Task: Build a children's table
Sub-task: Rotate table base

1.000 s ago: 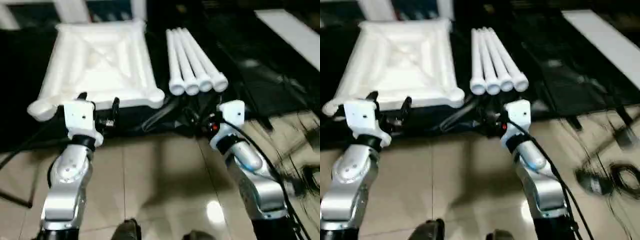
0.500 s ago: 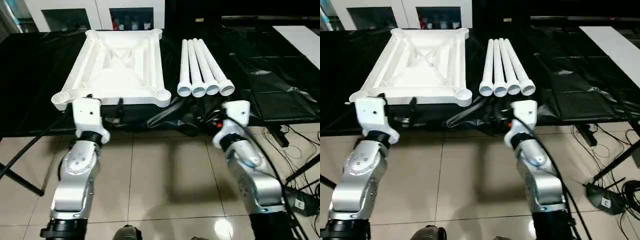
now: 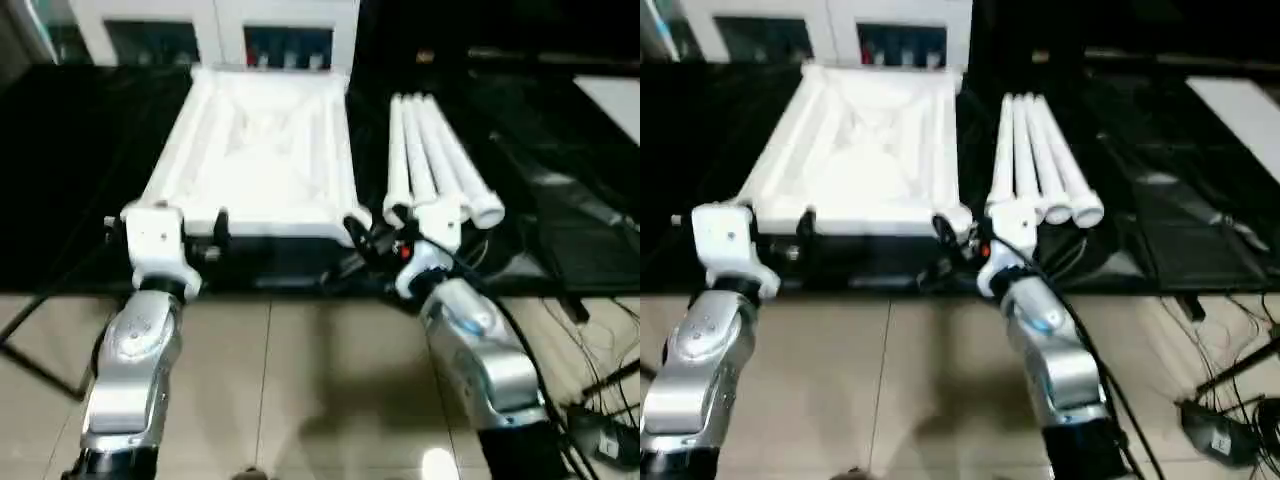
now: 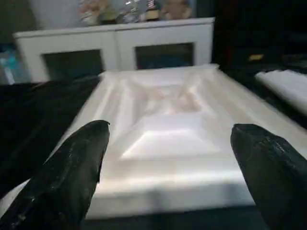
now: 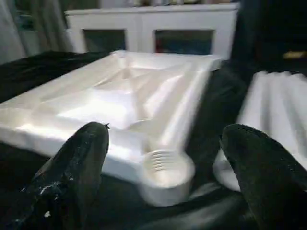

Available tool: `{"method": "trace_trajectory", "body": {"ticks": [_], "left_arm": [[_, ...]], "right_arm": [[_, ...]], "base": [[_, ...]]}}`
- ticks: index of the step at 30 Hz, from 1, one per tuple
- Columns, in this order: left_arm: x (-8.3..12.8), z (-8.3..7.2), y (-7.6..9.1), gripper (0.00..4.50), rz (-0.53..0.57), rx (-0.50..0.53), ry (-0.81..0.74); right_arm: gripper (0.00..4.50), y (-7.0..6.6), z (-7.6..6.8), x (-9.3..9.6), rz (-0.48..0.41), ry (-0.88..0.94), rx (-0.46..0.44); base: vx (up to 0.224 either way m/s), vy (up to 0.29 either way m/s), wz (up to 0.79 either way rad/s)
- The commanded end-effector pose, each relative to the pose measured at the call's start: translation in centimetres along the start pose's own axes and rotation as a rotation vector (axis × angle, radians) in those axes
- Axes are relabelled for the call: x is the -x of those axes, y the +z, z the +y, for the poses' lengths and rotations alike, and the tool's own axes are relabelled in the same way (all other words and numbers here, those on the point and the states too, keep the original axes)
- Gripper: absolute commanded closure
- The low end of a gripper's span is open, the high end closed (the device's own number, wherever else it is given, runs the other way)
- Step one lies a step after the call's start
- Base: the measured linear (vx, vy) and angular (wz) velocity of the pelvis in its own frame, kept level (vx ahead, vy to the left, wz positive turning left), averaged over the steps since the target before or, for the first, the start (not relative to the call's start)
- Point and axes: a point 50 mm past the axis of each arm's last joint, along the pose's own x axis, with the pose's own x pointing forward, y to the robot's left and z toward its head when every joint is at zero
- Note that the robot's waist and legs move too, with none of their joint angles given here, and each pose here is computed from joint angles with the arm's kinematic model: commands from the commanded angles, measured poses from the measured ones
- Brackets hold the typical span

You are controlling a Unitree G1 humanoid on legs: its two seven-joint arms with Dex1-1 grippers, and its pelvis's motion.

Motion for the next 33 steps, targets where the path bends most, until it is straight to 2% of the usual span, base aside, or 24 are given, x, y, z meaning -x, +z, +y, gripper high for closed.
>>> {"method": "trace_trajectory", "body": {"ticks": [1,5,9,11,13,15,22,33], "left_arm": [[-0.10,-0.57,0.14,0.00,-0.006,0.000,-0.026],[-0.10,-0.68,0.20,0.00,-0.009,-0.002,-0.032],[-0.14,-0.79,0.22,0.00,-0.008,-0.002,-0.046],[-0.16,-0.83,0.21,0.00,-0.008,-0.002,-0.047],[-0.17,-0.80,0.17,0.00,-0.004,-0.005,-0.047],[-0.20,-0.84,0.20,0.00,-0.004,-0.006,-0.047],[-0.23,-0.69,0.37,0.00,-0.003,-0.015,-0.052],[-0.58,-0.94,0.73,0.00,-0.004,-0.043,-0.086]], "right_arm": [[0.43,0.43,-0.76,0.21,-0.020,-0.037,0.015],[0.43,0.58,-0.99,0.12,-0.031,-0.054,0.012],[0.43,0.59,-1.10,0.15,-0.005,-0.056,-0.037],[0.43,0.69,-1.15,0.17,-0.007,-0.051,-0.038],[0.43,0.95,-1.17,0.09,-0.023,-0.050,0.028],[0.43,1.00,-1.24,0.06,-0.028,-0.051,0.043],[0.43,0.95,-1.19,-0.05,-0.018,-0.049,0.020],[0.43,0.96,-1.40,0.24,-0.011,-0.027,-0.012]], "base": [[0.133,-0.095,-0.04],[0.154,-0.106,0.06],[0.147,0.011,0.08],[0.173,0.102,-0.02],[0.186,0.086,0.04],[0.150,0.034,-0.03],[0.146,-0.066,0.02],[0.140,0.038,0.00]]}}
